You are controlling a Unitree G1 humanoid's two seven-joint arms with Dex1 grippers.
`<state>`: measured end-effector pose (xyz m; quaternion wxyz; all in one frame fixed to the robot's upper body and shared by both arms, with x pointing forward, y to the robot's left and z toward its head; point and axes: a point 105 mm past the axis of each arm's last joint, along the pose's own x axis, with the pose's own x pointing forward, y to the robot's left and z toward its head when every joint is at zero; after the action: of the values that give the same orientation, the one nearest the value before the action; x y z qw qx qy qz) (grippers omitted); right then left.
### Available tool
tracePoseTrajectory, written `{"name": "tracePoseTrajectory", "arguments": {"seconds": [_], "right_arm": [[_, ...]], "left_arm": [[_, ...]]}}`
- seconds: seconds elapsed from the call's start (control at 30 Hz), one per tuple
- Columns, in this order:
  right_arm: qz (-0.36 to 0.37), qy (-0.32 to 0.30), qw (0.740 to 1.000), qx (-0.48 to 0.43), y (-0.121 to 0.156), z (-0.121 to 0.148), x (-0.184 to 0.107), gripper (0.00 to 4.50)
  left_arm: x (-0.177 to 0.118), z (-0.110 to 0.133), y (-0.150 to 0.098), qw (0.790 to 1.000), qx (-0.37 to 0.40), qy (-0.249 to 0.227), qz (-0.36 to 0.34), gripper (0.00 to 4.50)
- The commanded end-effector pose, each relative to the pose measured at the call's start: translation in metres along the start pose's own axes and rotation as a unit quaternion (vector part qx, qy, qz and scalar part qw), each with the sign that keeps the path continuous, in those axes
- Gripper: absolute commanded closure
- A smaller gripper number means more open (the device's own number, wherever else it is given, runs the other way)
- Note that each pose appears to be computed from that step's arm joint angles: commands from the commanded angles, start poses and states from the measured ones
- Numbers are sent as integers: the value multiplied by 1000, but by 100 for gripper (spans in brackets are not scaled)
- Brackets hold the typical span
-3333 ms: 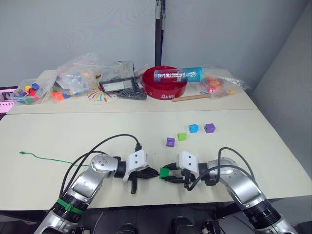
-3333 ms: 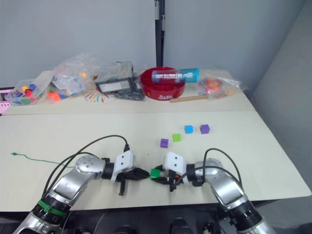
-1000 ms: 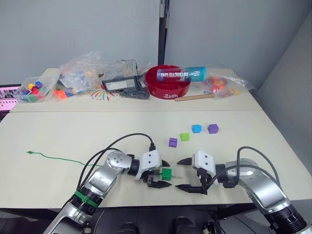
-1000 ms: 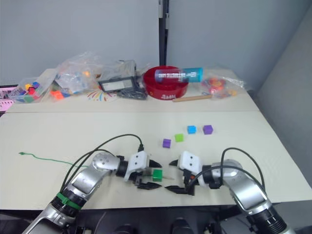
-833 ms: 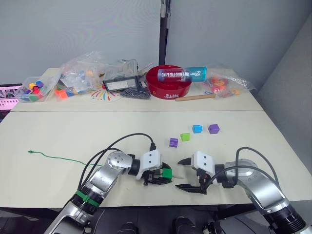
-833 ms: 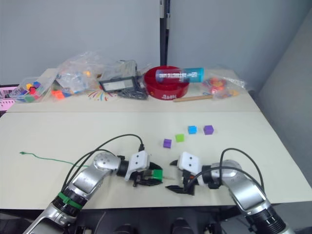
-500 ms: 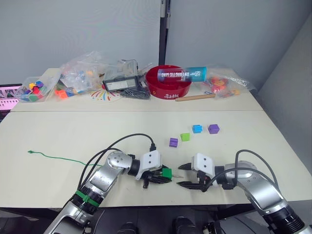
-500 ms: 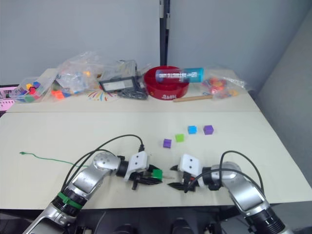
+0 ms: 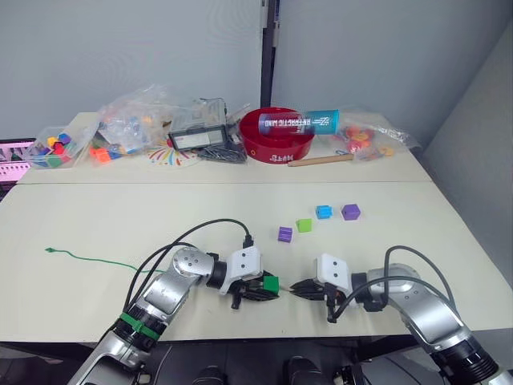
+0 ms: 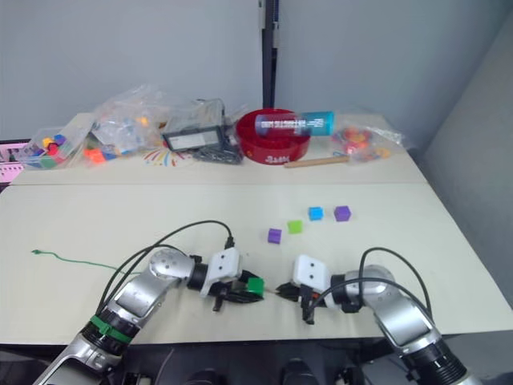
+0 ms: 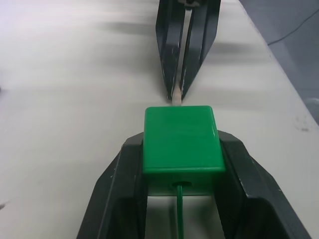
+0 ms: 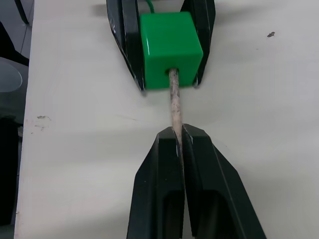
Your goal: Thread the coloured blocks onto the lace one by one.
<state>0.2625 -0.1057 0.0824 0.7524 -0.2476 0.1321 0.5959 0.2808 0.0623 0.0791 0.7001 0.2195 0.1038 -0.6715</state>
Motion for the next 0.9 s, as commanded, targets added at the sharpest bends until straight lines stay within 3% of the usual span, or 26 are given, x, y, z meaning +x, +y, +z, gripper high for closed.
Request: {"name": "tracePoseTrajectory", "arguments": {"seconds": [0.03,0.23,0.43,0.57,0.7,0.77,0.9], "right_arm": [[-6,-5,1000,-25,-4,8,-2,450],[-1,-9,999,-42,-7,15,-2,450],[-1,-13,999,-50,-9,18,-1,450],[2,-15,998,-54,-10,18,0,450],[7,-20,998,-58,-11,21,4,450],[9,-21,998,-59,-11,22,5,450],[13,-23,998,-60,-11,22,6,450]], "left_arm": [[-43,-21,5,999,-8,23,32,329],[-151,-76,0,990,-47,94,99,329],[-241,-111,-10,967,-73,158,183,329],[-260,-119,-16,960,-81,178,201,329],[-259,-124,-19,960,-90,171,202,329],[-256,-121,-17,963,-94,153,200,225],[-256,-107,-8,967,-94,121,201,95]]}}
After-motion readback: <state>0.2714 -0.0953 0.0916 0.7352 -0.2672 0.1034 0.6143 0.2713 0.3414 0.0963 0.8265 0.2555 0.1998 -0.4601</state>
